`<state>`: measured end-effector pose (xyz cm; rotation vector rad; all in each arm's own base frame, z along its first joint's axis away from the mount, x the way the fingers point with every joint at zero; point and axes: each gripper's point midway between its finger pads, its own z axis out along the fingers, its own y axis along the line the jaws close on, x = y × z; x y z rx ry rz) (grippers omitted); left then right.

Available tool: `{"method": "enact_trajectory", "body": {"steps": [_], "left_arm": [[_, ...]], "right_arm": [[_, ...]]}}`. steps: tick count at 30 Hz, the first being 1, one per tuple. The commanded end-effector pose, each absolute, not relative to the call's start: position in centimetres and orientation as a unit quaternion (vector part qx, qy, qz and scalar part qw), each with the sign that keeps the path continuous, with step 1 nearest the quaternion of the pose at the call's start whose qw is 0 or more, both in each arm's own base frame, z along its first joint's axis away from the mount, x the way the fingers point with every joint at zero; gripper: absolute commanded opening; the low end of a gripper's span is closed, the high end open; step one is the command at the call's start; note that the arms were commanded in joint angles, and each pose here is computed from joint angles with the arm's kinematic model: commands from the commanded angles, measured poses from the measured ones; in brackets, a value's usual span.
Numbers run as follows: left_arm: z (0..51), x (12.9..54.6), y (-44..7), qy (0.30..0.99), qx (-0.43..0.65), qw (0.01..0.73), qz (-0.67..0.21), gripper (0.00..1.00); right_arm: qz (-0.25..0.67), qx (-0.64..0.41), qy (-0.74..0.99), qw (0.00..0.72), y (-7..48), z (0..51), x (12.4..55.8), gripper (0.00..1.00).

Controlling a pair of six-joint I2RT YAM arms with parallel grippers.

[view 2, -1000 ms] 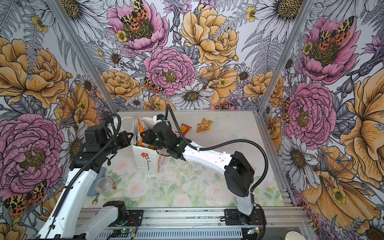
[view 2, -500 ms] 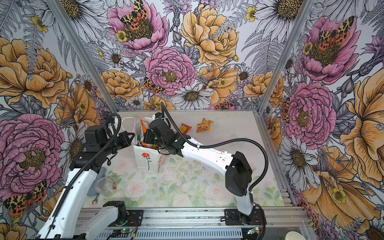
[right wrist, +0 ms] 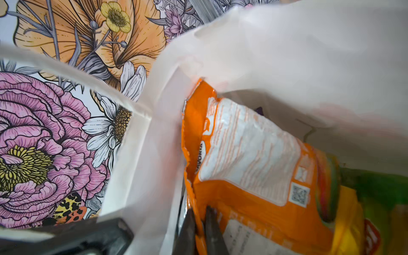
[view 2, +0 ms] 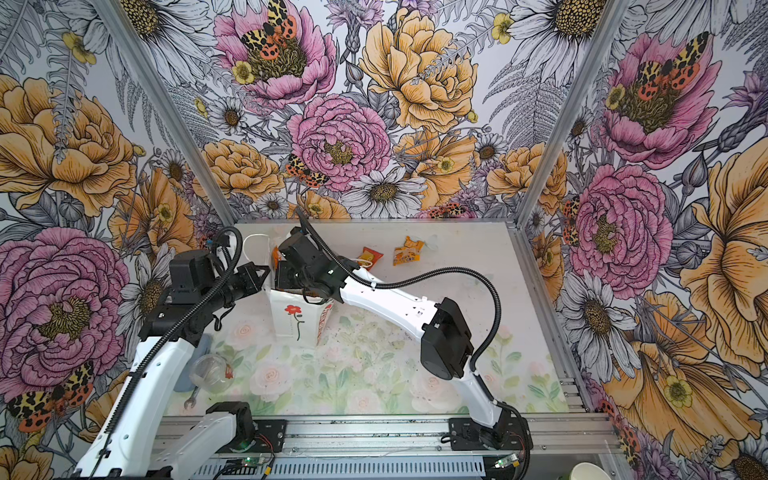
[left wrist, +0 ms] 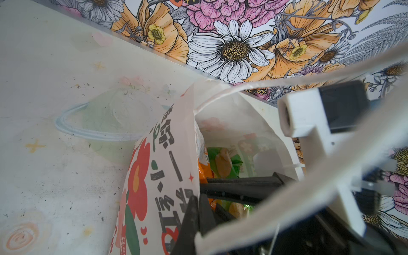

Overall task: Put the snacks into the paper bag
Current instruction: 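Push the orange FOX'S bag deeper into the paper bag and open the right gripper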

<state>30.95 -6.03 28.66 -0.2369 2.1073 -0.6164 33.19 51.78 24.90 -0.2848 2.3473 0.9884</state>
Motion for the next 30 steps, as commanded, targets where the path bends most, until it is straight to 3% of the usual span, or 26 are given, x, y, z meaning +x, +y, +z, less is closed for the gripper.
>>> {"method": "enact_trajectory", "body": {"steps": [1, 11, 21, 30], "left_arm": [[32.1, 31.2, -6.9, 0.819, -0.066, 0.498, -0.276, 0.03], [32.1, 31.2, -6.9, 0.819, -0.066, 0.498, -0.275, 0.03], [31.8, 31.4, -6.8, 0.822, -0.070, 0.495, -0.273, 0.03], [31.6, 31.5, -6.8, 0.823, -0.071, 0.494, -0.272, 0.03]], "right_arm": [[0.325, -0.121, 0.901, 0.260, 51.3, 21.8, 33.1, 0.00], [0.336, -0.144, 0.903, 0.225, 52.6, 20.4, 32.7, 0.02], [0.351, -0.172, 0.882, 0.265, 51.7, 25.3, 32.5, 0.26], [0.369, -0.200, 0.866, 0.273, 51.6, 27.4, 32.2, 0.39]]}}
